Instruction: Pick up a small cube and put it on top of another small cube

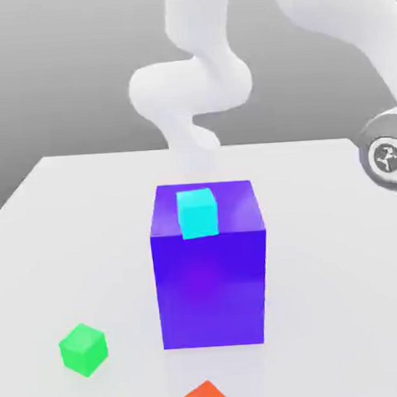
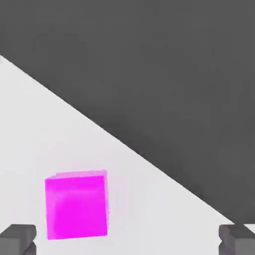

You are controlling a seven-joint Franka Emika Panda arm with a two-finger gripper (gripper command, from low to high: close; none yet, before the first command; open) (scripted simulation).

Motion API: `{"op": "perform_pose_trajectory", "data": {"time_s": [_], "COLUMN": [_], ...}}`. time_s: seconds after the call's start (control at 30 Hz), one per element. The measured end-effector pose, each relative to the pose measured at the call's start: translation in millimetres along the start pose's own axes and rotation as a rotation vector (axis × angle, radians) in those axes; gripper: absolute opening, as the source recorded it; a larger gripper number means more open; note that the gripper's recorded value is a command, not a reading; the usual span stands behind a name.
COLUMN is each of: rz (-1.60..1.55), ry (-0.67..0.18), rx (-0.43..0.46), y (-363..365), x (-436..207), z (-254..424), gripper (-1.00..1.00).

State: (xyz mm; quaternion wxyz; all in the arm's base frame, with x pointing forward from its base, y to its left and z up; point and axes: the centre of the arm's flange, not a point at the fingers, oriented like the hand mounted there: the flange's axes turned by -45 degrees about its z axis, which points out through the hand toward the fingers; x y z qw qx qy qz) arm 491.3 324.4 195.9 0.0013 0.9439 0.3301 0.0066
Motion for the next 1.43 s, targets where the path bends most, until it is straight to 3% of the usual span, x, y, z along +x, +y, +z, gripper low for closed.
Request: {"op": "perform_pose_trajectory", "data": {"time_s": [0.1,0.13,0.33,0.47,0.6,0.83,1.07,1.13,1.23,1.27,1.43], "rz": [-0.009,-0.01,-0.011,-0.01,0.151,0.522,0.986,1.155,1.24,1.246,1.246], "ry": [-0.01,-0.011,-0.011,-0.011,-0.025,-0.041,-0.029,-0.019,-0.014,-0.014,-0.014], "rx": [0.007,0.007,0.008,0.009,-0.019,-0.046,-0.026,-0.01,-0.001,-0.001,-0.001], "y": [-6,-6,-7,-6,72,211,309,336,344,344,344], "x": [0,-1,-1,0,-33,-139,-304,-366,-397,-400,-400], "z": [49,61,67,23,-1,-21,-39,-29,6,13,13], "gripper": [0.0,-1.0,-1.0,-1.0,-1.0,-1.0,-1.0,-1.0,-1.0,1.0,1.0]}}
